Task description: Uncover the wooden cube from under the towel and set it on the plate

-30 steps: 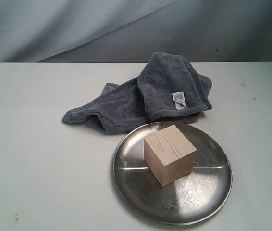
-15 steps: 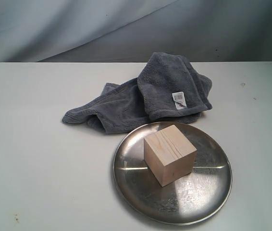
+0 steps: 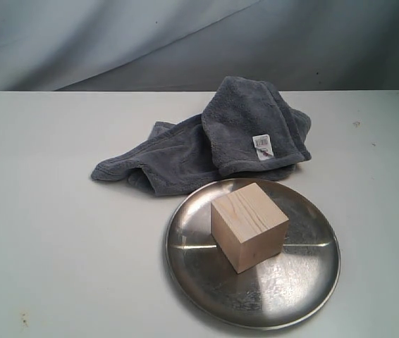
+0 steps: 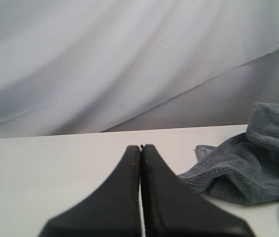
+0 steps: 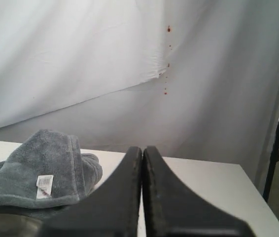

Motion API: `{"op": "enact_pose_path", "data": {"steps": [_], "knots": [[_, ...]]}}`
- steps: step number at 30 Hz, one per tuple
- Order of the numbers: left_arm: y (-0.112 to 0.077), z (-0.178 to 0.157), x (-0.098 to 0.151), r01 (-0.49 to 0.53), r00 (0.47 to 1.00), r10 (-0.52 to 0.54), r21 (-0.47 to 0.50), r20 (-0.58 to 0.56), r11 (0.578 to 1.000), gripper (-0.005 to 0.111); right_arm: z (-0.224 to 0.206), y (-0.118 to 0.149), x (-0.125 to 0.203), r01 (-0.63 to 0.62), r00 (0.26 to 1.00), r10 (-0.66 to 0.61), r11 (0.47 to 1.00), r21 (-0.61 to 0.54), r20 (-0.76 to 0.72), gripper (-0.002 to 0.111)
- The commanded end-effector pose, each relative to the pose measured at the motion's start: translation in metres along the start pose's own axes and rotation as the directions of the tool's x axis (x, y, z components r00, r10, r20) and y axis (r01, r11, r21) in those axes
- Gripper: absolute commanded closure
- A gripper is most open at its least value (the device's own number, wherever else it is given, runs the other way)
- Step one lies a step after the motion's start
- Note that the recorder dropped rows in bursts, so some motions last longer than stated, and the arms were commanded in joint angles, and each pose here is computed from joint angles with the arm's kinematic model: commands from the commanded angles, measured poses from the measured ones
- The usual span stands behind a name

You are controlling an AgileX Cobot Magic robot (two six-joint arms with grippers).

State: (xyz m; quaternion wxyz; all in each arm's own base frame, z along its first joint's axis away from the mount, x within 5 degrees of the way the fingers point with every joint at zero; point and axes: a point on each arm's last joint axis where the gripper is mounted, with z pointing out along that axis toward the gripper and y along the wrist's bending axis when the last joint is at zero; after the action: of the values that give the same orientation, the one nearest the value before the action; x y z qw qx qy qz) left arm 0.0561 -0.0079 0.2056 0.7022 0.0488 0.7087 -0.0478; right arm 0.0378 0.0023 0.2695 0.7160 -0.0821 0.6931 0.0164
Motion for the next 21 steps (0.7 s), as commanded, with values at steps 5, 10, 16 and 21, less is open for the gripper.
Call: {"op": "enact_pose_path", "data": {"steps": [5,10,16,21], "knots": [[0.000,0.000,0.000,0.005,1.000,-0.005,-0.003,0.011,1.000,0.107,0.004,0.006,0.018,-0.096,0.993,0.093,0.995,-0.040,-0.067,0.108],[0.000,0.000,0.000,0.005,1.000,-0.005,-0.003,0.011,1.000,0.107,0.008,0.008,0.028,-0.124,0.991,0.122,0.991,-0.049,-0.046,0.108],[0.000,0.000,0.000,0.005,1.000,-0.005,-0.003,0.011,1.000,0.107,0.015,0.010,0.046,-0.065,0.997,0.067,0.996,-0.054,0.046,0.108],[0.000,0.000,0.000,0.005,1.000,-0.005,-0.003,0.011,1.000,0.107,0.017,0.012,0.054,-0.027,0.995,0.031,0.998,-0.054,0.090,0.108]]}}
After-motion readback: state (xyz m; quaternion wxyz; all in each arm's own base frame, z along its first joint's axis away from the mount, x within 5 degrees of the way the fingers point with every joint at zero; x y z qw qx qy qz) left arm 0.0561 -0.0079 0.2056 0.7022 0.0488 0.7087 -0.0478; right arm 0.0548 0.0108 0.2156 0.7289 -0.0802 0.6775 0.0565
